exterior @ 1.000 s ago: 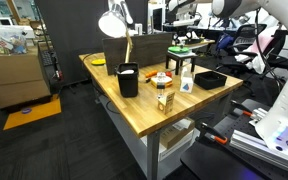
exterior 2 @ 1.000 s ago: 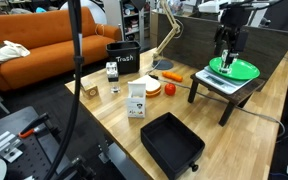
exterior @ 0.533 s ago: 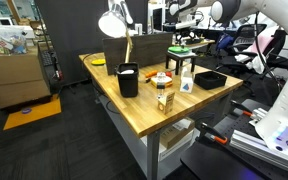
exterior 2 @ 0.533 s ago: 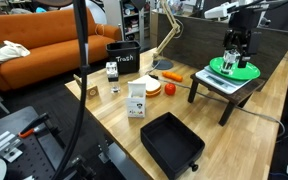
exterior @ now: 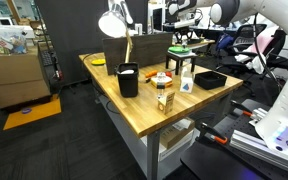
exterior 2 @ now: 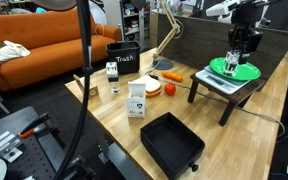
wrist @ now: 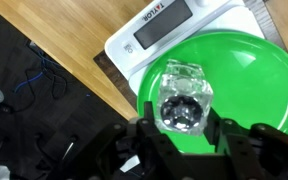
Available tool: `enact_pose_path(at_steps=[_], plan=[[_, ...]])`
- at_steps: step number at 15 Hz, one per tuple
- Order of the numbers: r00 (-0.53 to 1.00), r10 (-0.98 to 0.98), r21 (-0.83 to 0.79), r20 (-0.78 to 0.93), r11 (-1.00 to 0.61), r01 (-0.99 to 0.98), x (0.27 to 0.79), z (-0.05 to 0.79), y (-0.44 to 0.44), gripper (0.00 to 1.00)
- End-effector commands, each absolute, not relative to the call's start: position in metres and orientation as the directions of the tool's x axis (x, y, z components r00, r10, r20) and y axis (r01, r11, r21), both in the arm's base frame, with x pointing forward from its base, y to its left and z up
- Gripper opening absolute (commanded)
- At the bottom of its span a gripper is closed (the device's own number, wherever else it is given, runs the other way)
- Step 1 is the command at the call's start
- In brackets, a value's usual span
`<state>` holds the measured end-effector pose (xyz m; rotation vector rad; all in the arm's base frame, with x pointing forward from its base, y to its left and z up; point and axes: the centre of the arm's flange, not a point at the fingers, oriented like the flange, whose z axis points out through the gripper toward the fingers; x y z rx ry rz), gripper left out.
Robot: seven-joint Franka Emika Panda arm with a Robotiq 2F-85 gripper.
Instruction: Remove the bottle from the green plate and put it on the table
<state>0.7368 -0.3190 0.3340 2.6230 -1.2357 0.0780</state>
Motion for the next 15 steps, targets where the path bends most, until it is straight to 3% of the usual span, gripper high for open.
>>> enact_pose_path(at_steps=[1,15], plan=[[0.637,-0.739,0.202,0.217,-0.605,-0.770,0.760,0.340,-0.329,0.19],[0.693,-0.647,0.123,0.318,-0.697,-0.707,0.734,0.388,-0.294,0.18]])
